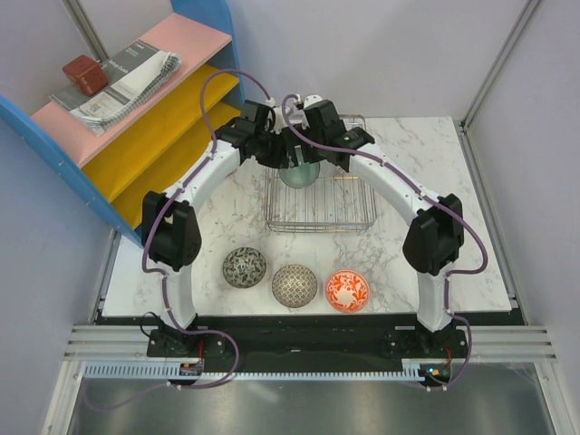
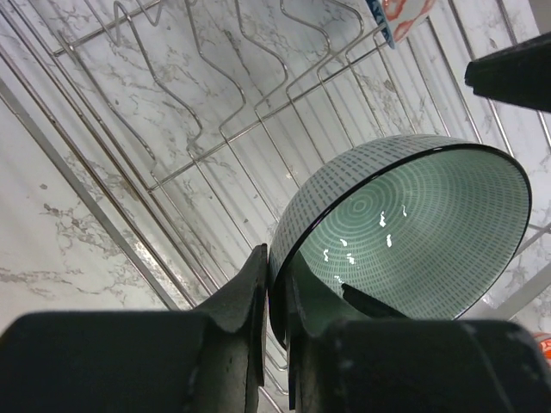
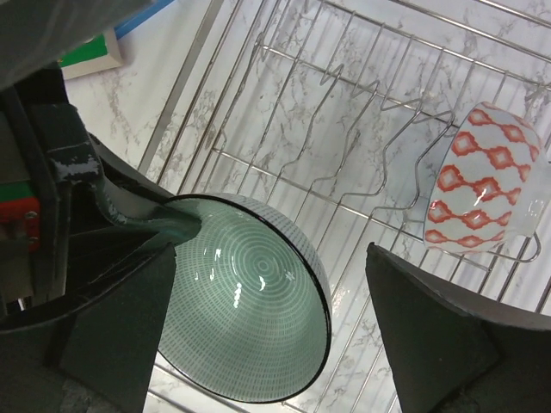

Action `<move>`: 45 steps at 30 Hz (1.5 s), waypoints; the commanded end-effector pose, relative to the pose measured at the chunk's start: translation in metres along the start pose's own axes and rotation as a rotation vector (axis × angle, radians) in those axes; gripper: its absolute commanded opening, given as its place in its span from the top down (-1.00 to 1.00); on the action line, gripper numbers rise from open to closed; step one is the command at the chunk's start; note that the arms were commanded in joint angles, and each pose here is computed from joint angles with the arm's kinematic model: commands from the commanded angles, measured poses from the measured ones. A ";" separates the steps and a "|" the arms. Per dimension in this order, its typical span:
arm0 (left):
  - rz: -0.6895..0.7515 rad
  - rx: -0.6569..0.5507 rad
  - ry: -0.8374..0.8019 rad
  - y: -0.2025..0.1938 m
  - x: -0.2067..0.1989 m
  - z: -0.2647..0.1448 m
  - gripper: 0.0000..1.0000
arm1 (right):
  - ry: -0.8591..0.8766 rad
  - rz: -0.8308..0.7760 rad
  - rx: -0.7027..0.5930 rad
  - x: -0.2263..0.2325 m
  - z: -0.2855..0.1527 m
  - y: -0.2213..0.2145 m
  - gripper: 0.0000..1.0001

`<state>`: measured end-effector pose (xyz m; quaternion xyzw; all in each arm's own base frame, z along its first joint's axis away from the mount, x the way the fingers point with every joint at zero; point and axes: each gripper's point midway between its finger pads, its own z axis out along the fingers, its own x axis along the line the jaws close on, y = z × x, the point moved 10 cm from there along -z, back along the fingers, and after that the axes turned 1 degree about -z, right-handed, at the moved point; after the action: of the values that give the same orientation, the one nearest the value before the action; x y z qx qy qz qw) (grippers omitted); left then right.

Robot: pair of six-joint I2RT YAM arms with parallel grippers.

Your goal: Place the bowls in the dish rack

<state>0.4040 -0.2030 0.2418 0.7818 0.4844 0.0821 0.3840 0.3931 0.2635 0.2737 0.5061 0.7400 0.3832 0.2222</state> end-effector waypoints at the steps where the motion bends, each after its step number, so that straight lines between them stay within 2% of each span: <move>1: 0.073 -0.151 -0.090 0.028 -0.009 -0.042 0.96 | 0.084 0.014 -0.075 -0.013 -0.029 0.019 -0.96; 7: 0.124 -0.199 -0.118 0.034 -0.004 -0.065 0.96 | 0.210 0.069 -0.018 -0.040 -0.029 0.008 -0.96; 10: 0.141 -0.206 -0.151 0.033 -0.001 -0.072 0.96 | 0.330 0.126 0.009 -0.049 -0.029 0.005 -0.96; 14: 0.165 -0.212 -0.231 0.030 -0.001 -0.076 0.96 | 0.605 0.179 0.029 -0.047 -0.034 0.005 -0.96; 18: 0.172 -0.213 -0.299 0.027 -0.002 -0.077 0.96 | 0.727 0.199 0.029 -0.040 -0.035 0.004 -0.96; 34: 0.196 -0.234 -0.374 0.026 -0.009 -0.085 0.96 | 0.864 0.291 0.063 -0.032 -0.023 -0.013 -0.95; 38: 0.194 -0.234 -0.376 0.026 -0.009 -0.084 0.96 | 0.951 0.314 0.045 -0.029 -0.031 -0.011 -0.83; 45: 0.202 -0.234 -0.371 0.023 -0.007 -0.084 0.96 | 0.989 0.359 0.041 -0.031 -0.033 -0.014 -0.67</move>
<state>0.3827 -0.1713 0.2801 0.7867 0.3741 0.0027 0.4911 0.3770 0.2257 0.2546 0.4291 0.6735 0.5549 -0.2330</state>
